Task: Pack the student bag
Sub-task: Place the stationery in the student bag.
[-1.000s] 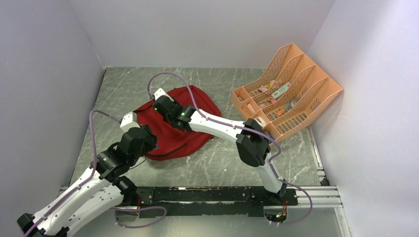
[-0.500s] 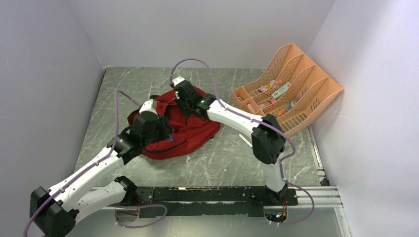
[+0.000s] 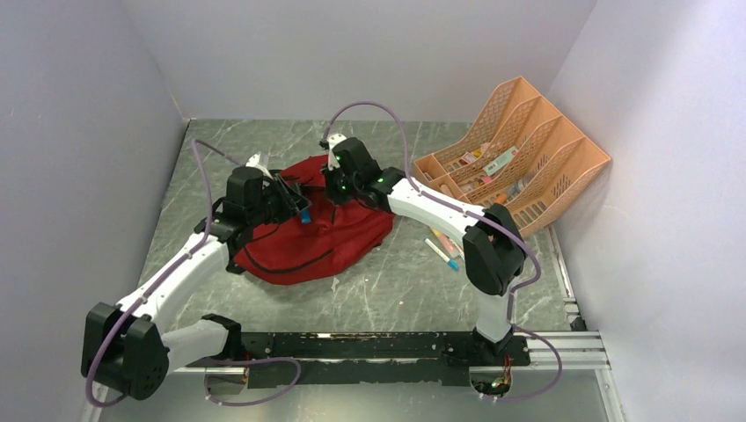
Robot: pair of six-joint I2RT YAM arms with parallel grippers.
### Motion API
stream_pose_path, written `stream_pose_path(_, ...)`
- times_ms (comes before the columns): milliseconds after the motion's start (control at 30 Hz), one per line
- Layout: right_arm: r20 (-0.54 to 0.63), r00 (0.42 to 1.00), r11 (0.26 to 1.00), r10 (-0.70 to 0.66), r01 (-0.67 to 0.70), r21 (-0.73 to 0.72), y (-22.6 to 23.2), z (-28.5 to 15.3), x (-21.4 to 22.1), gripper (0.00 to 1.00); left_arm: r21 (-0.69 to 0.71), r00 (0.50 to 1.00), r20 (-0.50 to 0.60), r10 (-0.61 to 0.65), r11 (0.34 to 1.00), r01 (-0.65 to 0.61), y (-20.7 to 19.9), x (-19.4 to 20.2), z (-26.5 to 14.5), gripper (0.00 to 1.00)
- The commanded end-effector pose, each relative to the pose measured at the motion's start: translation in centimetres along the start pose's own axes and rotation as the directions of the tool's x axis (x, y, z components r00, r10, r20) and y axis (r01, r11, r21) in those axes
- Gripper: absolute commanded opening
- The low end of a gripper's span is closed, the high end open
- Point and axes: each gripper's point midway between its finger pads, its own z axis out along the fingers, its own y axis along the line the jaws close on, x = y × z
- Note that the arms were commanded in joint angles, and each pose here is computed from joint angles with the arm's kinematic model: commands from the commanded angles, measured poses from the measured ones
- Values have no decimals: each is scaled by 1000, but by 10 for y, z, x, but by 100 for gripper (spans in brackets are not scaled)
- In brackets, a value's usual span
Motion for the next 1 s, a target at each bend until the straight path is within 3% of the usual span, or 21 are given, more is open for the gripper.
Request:
stream_pose_path(0, 107, 994, 999, 26, -21, -50, 10, -20, -33, 0, 196, 1000, -16, -21, 980, 24, -50, -16, 3, 8)
stream_pose_path(967, 128, 991, 998, 49, -42, -55, 10, -25, -32, 0, 144, 978, -200, -66, 985, 96, -18, 64, 19, 9)
